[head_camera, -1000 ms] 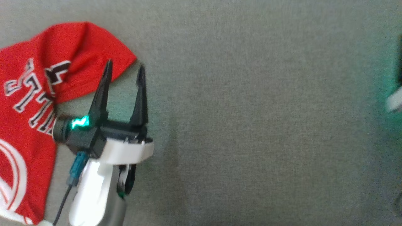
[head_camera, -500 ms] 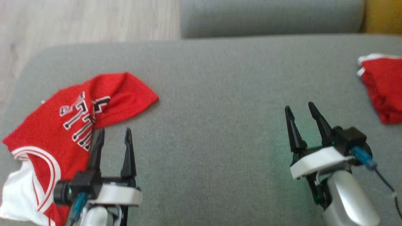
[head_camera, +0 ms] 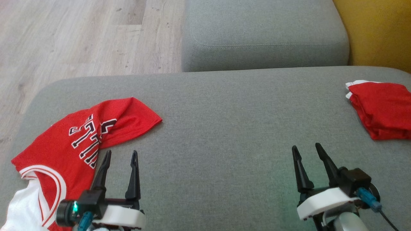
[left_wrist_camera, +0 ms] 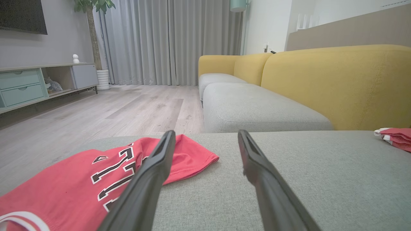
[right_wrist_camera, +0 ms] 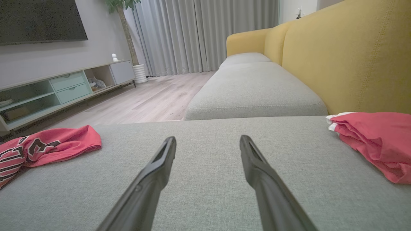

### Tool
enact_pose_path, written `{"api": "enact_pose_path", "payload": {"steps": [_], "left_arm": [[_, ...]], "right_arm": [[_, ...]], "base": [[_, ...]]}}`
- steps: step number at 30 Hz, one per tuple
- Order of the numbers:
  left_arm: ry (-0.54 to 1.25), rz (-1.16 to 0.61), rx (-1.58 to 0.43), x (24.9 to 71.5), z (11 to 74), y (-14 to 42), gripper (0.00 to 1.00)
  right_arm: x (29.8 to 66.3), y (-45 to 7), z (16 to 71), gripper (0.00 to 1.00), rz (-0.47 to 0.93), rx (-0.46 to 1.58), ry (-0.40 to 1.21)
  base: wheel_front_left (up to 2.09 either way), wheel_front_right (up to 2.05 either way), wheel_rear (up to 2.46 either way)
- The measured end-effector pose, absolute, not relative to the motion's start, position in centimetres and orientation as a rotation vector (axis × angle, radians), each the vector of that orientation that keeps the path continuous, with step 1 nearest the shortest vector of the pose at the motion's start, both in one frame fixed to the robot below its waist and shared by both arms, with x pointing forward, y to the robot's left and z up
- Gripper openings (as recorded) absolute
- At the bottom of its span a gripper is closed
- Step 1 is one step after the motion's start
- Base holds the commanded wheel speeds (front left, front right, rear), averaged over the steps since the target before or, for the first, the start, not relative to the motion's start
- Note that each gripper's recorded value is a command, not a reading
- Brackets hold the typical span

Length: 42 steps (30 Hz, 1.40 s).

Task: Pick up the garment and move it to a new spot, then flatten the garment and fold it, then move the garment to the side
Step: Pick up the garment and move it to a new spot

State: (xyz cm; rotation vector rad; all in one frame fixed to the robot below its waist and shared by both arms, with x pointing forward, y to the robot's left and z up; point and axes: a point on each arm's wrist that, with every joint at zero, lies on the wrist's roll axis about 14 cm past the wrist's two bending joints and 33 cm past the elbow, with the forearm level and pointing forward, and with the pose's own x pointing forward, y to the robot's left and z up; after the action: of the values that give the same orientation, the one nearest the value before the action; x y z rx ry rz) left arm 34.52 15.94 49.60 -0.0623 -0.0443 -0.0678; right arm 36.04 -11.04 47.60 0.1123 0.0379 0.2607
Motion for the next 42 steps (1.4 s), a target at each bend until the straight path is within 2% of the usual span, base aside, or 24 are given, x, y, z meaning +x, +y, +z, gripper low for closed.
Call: {"api": "enact_pose_path", "payload": {"steps": [21, 32, 42], "left_arm": [[-0.012, -0.047, -0.050, 33.4, 48.4, 16.5, 1.00], [-0.004, 0.143, -0.048, 30.0, 47.9, 22.0, 1.00], [-0.019, 0.528, -0.061, 23.3, 48.3, 31.5, 1.00]], "right_arm": [[35.9, -11.4, 47.1, 1.00, 0.242, 0.139, 0.052], [37.6, -5.4, 46.9, 1.00, 0.417, 0.131, 0.075], [38.6, 3.8, 45.7, 1.00, 0.680, 0.102, 0.120]], "base": [[0.00, 0.00, 0.00], [0.00, 0.00, 0.00], [0.00, 0.00, 0.00]]}}
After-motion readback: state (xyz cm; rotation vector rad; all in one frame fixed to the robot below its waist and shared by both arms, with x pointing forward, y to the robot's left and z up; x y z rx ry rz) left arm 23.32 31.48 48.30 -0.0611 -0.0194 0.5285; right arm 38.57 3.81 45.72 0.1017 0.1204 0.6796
